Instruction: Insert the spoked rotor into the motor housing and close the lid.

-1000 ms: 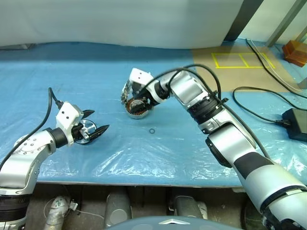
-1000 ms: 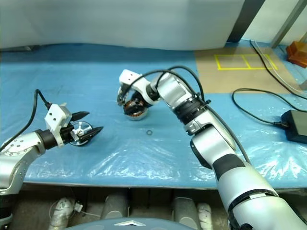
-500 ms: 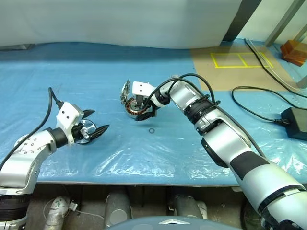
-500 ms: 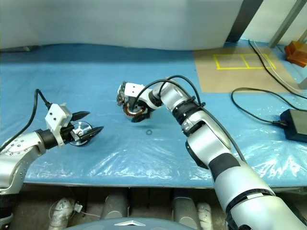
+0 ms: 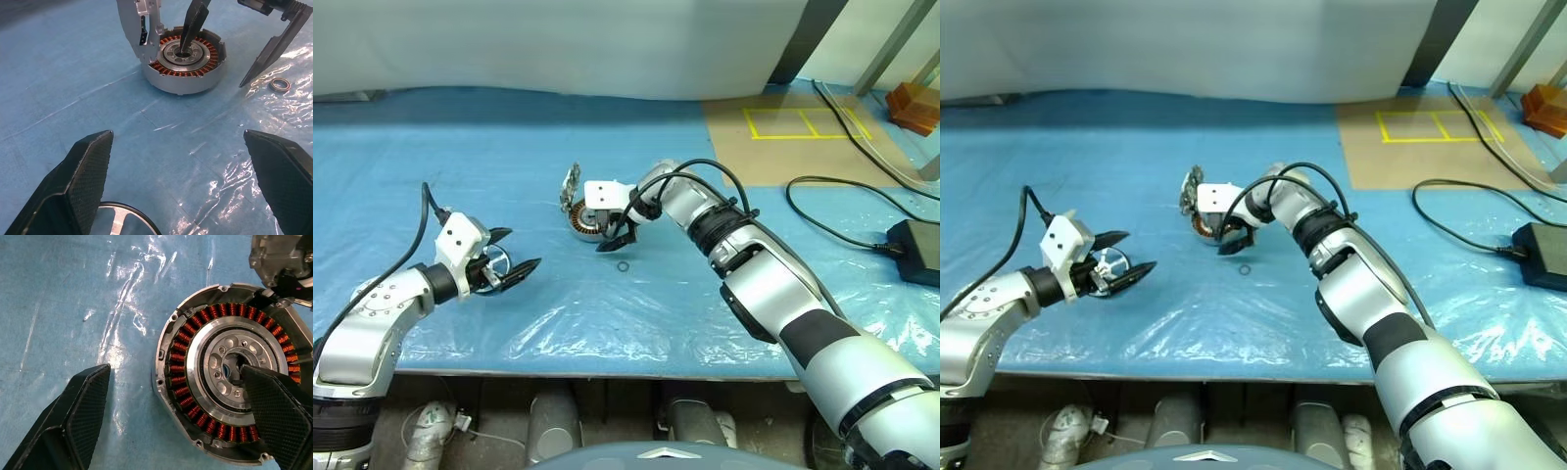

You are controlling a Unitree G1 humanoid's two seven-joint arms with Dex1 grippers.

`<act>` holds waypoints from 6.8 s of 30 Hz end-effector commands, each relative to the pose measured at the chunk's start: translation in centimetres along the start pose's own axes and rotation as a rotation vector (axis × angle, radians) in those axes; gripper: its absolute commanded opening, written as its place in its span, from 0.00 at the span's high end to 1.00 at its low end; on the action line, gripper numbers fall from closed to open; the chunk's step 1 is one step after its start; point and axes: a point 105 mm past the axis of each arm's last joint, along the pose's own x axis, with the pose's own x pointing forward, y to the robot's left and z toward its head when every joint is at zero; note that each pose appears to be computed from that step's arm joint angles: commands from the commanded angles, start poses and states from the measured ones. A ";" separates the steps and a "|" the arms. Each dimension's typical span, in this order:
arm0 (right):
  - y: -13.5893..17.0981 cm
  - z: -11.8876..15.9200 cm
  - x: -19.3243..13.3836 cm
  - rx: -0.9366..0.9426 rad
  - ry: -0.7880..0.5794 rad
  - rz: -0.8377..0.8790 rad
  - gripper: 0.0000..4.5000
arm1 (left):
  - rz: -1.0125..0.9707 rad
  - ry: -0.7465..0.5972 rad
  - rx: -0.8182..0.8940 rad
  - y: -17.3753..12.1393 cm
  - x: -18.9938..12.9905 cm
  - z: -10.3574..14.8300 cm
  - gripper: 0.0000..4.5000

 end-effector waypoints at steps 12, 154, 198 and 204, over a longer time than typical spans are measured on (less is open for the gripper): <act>1.3 -1.9 0.5 -0.279 0.118 0.062 0.21 | 0.002 -0.034 0.025 -0.4 0.4 0.8 0.00; 9.2 -9.5 0.8 0.496 -0.328 -0.147 0.67 | -0.120 -0.037 -0.023 -2.9 0.6 0.1 0.00; 3.6 3.4 0.9 0.437 -0.634 -0.111 0.87 | -0.102 -0.072 -0.070 -3.1 -0.6 0.5 0.00; 3.5 2.6 2.2 0.435 -0.584 -0.128 0.87 | -0.094 -0.057 -0.057 -2.9 -0.4 0.3 0.00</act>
